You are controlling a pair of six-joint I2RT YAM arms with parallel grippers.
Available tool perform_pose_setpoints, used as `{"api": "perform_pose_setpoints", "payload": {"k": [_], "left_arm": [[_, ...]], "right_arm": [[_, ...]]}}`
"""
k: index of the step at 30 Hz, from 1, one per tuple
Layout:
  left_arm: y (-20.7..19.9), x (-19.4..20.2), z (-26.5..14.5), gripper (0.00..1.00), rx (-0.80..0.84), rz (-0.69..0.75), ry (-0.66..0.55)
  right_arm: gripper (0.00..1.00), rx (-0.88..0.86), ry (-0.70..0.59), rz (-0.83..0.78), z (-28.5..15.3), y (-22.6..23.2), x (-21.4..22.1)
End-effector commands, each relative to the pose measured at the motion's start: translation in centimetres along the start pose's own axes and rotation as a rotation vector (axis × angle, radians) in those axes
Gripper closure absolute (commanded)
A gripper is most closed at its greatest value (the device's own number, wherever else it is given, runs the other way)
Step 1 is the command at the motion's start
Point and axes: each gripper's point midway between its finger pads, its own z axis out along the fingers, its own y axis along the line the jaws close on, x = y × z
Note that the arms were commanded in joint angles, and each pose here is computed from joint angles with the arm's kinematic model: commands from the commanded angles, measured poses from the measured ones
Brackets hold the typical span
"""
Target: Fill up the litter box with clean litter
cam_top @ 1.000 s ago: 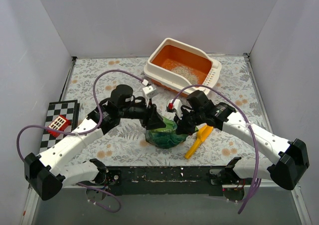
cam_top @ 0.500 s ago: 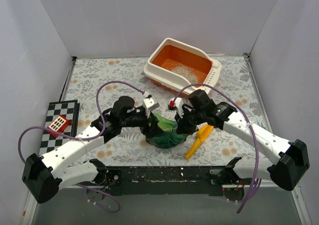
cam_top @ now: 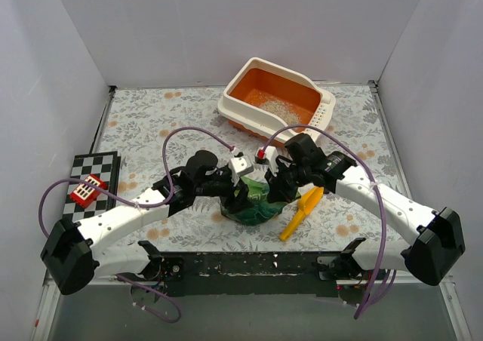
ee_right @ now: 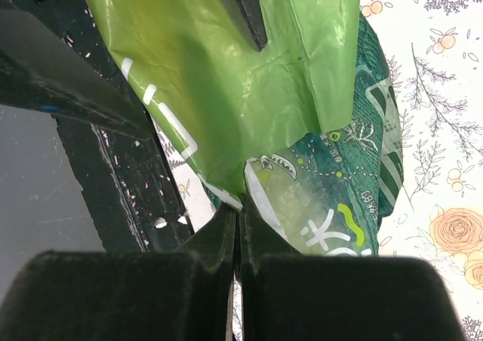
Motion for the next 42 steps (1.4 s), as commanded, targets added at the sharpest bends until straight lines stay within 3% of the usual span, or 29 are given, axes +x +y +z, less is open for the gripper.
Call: {"api": "perform_pose_setpoints", "payload": {"k": [1,2,3,6,8,11,15,16,18,25,35,42], "left_arm": [[0.9,1.3,0.7,0.4,-0.044,0.043,0.018],[1.1,1.6,0.8,0.44,-0.055,0.045,0.027],[1.4,2.0,1.0,0.54,-0.068,0.047,0.039],[2.6,2.8,0.9,1.0,-0.145,0.068,0.061],[3.5,2.5,0.4,1.0,-0.206,0.082,0.04],[3.6,1.2,-0.9,1.0,-0.248,0.103,-0.017],[2.9,1.2,-1.8,1.0,-0.233,0.128,-0.037],[2.8,1.5,-1.8,1.0,-0.225,0.124,-0.036],[2.4,1.5,-1.9,1.0,-0.213,0.11,-0.046],[2.2,1.0,-2.6,1.0,-0.228,0.107,-0.113],[1.4,1.4,-3.0,1.0,-0.203,0.08,-0.152],[1.5,1.5,-3.2,1.0,-0.212,0.077,-0.154]], "right_arm": [[0.99,-0.019,0.004,0.013,-0.9,0.4,-0.6],[0.99,-0.024,0.002,0.008,-1.0,0.4,-0.7],[0.99,-0.03,0.0,0.006,-1.0,0.5,-0.8],[0.99,-0.034,-0.005,-0.005,-1.1,0.4,-1.1],[0.94,-0.01,-0.006,-0.023,-1.4,0.1,-1.4],[0.69,0.079,-0.025,-0.07,-2.6,-1.2,-2.6],[0.51,0.169,-0.13,-0.185,-6.2,-1.1,-6.1],[0.37,0.174,-0.144,-0.205,-6.9,-0.8,-6.4],[0.21,0.161,-0.154,-0.267,-7.8,0.0,-6.5],[0.2,0.227,-0.143,-0.448,-9.6,-0.3,-5.3],[0.21,0.192,-0.124,-0.688,-6.9,-1.4,-3.4],[0.23,0.117,-0.109,-0.719,-4.5,-1.7,-3.3]]}}
